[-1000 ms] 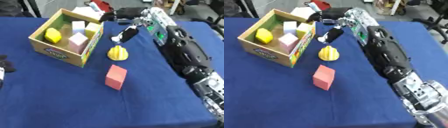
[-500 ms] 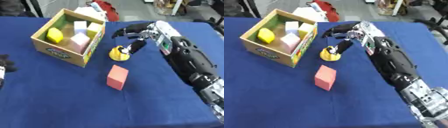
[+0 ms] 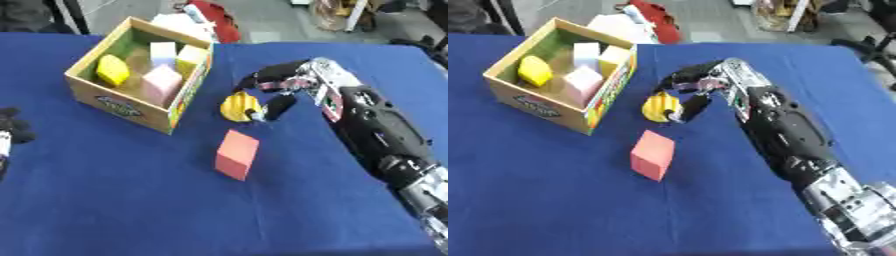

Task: Pick up objects on the table and place them in the box.

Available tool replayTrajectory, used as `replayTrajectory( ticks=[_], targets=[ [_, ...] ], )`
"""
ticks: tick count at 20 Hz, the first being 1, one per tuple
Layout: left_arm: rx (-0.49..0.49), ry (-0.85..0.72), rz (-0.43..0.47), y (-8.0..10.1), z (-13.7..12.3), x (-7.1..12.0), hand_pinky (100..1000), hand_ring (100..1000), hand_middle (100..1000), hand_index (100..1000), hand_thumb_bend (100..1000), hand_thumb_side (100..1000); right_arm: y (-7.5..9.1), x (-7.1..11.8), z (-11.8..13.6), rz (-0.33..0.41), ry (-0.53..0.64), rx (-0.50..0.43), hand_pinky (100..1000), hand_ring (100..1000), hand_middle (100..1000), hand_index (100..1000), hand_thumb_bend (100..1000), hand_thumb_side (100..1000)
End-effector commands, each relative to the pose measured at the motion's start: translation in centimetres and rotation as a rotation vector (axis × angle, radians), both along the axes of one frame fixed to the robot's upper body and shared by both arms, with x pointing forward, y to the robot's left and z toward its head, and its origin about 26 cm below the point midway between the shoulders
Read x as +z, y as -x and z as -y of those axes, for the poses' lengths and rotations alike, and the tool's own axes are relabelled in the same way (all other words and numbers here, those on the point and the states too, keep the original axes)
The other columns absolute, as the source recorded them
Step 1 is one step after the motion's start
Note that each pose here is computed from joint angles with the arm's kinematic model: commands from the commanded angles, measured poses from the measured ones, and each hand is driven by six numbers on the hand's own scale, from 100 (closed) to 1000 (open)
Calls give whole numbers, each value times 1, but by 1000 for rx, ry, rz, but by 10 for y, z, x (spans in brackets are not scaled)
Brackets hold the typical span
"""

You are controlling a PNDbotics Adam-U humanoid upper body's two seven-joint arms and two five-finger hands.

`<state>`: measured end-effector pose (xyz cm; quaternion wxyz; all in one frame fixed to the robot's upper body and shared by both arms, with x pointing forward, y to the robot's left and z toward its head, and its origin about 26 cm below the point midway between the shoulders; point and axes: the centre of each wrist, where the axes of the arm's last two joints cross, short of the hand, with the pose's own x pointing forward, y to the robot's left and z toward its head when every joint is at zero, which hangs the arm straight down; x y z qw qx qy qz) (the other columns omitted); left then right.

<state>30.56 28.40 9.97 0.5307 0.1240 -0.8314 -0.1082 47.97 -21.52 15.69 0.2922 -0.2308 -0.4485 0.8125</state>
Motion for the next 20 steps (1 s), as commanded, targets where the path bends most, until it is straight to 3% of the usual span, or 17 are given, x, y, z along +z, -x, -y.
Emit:
replayTrajectory(
  ticks=[1, 5, 6, 12, 20],
  targets=[
    [5, -8, 26, -1, -2, 8, 683, 568, 570, 771, 100, 714, -3, 5, 8, 19, 39, -17, 877, 953, 935, 1000, 140, 693],
    [4, -7, 26, -1, -2, 7, 683, 568, 570, 771, 100, 714, -4, -2, 10, 48, 34, -37, 859, 926, 893, 996, 141, 597],
    [4, -6, 26, -1, -2, 8, 683, 568, 571, 771, 100, 713, -4, -3, 10, 63, 26, -39, 840, 899, 849, 962, 132, 495],
    [3, -4, 28, -1, -1, 8, 683, 569, 571, 771, 100, 713, -4, -15, 6, 194, -52, -51, 762, 788, 653, 798, 136, 126],
    [2, -1, 32, -2, -1, 9, 683, 569, 571, 771, 100, 714, -2, -41, 2, 365, -170, -53, 658, 615, 335, 498, 159, 100]
  ],
)
